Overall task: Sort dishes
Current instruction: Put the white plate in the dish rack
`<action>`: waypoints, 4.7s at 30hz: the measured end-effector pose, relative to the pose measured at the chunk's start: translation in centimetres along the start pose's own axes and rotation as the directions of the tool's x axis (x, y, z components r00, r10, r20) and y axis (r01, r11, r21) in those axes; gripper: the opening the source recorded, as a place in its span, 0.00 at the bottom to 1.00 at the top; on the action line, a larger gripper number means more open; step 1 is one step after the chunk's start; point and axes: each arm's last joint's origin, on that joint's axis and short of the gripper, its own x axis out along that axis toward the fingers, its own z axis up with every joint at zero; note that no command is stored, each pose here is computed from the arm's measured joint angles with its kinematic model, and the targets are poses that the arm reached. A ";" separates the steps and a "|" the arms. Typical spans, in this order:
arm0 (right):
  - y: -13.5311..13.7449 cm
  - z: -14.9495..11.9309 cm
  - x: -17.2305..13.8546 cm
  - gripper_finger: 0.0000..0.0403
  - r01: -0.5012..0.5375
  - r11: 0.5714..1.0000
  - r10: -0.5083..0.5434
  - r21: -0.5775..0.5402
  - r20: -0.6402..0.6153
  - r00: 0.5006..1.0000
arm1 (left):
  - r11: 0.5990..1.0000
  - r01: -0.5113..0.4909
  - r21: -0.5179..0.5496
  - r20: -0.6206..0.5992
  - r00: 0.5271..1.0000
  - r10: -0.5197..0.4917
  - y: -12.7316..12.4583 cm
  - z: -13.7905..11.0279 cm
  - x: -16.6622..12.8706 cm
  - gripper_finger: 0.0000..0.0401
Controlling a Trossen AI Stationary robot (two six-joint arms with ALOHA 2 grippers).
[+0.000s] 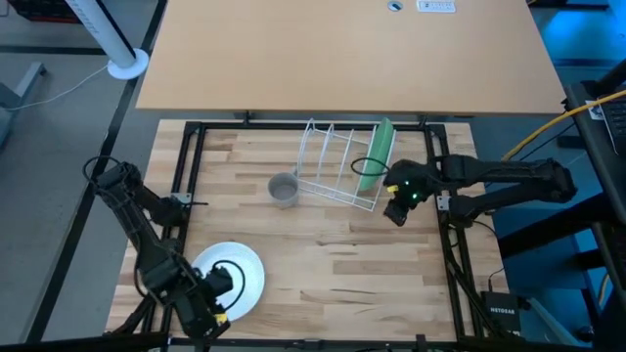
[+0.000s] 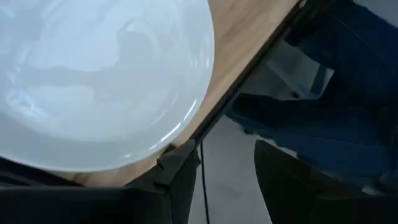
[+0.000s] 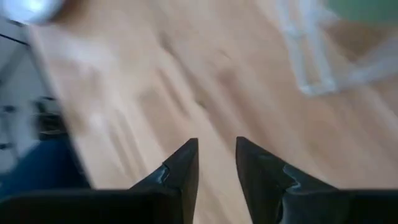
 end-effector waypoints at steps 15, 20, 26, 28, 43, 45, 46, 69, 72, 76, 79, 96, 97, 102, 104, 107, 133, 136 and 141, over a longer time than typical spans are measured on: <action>10.6 1.5 8.8 0.27 -0.296 0.937 0.345 -0.187 0.346 0.872 | 0.973 -0.114 0.200 -0.044 0.991 0.125 0.3 -6.2 3.3 0.38; 11.7 2.7 14.2 0.27 -0.442 0.892 0.444 -0.093 0.368 0.817 | 0.921 -0.180 0.345 -0.034 0.978 0.203 0.3 -7.1 5.9 0.38; 13.0 3.9 19.5 0.27 -0.438 0.896 0.433 -0.069 0.348 0.832 | 0.863 -0.240 0.444 -0.016 0.961 0.275 0.5 -6.7 7.4 0.38; 13.6 4.3 20.7 0.27 -0.433 0.899 0.428 -0.066 0.344 0.836 | 0.844 -0.265 0.466 -0.008 0.953 0.303 0.7 -6.4 7.4 0.38; 15.9 8.4 24.5 0.27 -0.337 0.939 0.332 -0.061 0.402 0.853 | 0.782 -0.274 0.560 0.015 0.947 0.321 0.7 -6.1 7.9 0.38; 15.6 8.9 24.4 0.27 -0.334 0.941 0.325 -0.054 0.420 0.848 | 0.768 -0.284 0.574 0.017 0.942 0.336 0.8 -6.2 8.5 0.38; 15.4 9.1 24.4 0.27 -0.328 0.944 0.315 -0.047 0.431 0.846 | 0.759 -0.291 0.583 0.020 0.939 0.345 0.8 -6.2 8.8 0.38; 14.6 9.3 25.6 0.27 -0.293 0.955 0.279 -0.038 0.446 0.850 | 0.668 -0.422 0.613 0.153 0.893 0.424 1.4 -5.8 10.3 0.38; 14.2 9.0 26.4 0.27 -0.277 0.960 0.262 -0.030 0.434 0.862 | 0.669 -0.423 0.611 0.156 0.893 0.423 1.4 -5.7 10.3 0.38; 14.5 9.2 26.6 0.27 -0.316 0.948 0.295 -0.029 0.445 0.845 | 0.661 -0.431 0.614 0.173 0.891 0.421 1.4 -5.7 10.3 0.38; 14.4 9.1 27.1 0.27 -0.331 0.943 0.311 -0.030 0.428 0.848 | 0.655 -0.447 0.609 0.187 0.883 0.430 1.5 -5.5 10.2 0.38; 14.3 9.0 27.9 0.27 -0.351 0.936 0.323 -0.004 0.400 0.858 | 0.640 -0.475 0.604 0.238 0.874 0.424 1.2 -4.1 10.3 0.38; 14.3 9.0 27.9 0.27 -0.353 0.936 0.325 -0.005 0.401 0.856 | 0.640 -0.475 0.604 0.238 0.874 0.424 1.2 -4.1 10.3 0.38; 14.2 8.9 28.1 0.27 -0.351 0.937 0.322 0.000 0.398 0.859 | 0.640 -0.474 0.605 0.237 0.874 0.423 1.2 -4.1 10.3 0.38; 14.3 9.0 28.1 0.27 -0.354 0.935 0.325 -0.001 0.400 0.857 | 0.630 -0.471 0.617 0.237 0.875 0.423 1.2 -4.1 10.3 0.38; 14.3 9.0 28.0 0.27 -0.360 0.933 0.330 -0.004 0.405 0.853 | 0.610 -0.470 0.639 0.241 0.874 0.421 1.2 -4.1 10.3 0.38; 14.0 8.9 28.2 0.27 -0.328 0.945 0.304 -0.004 0.387 0.871 | 0.687 -0.321 0.652 0.084 0.931 0.355 -0.1 -5.7 9.5 0.38; 14.1 8.8 28.2 0.27 -0.333 0.943 0.310 -0.006 0.382 0.871 | 0.671 -0.349 0.655 0.094 0.918 0.386 0.6 -5.7 10.0 0.38; 14.2 9.0 28.1 0.27 -0.340 0.941 0.315 -0.008 0.399 0.861 | 0.647 -0.385 0.658 0.112 0.900 0.421 1.5 -5.4 10.7 0.38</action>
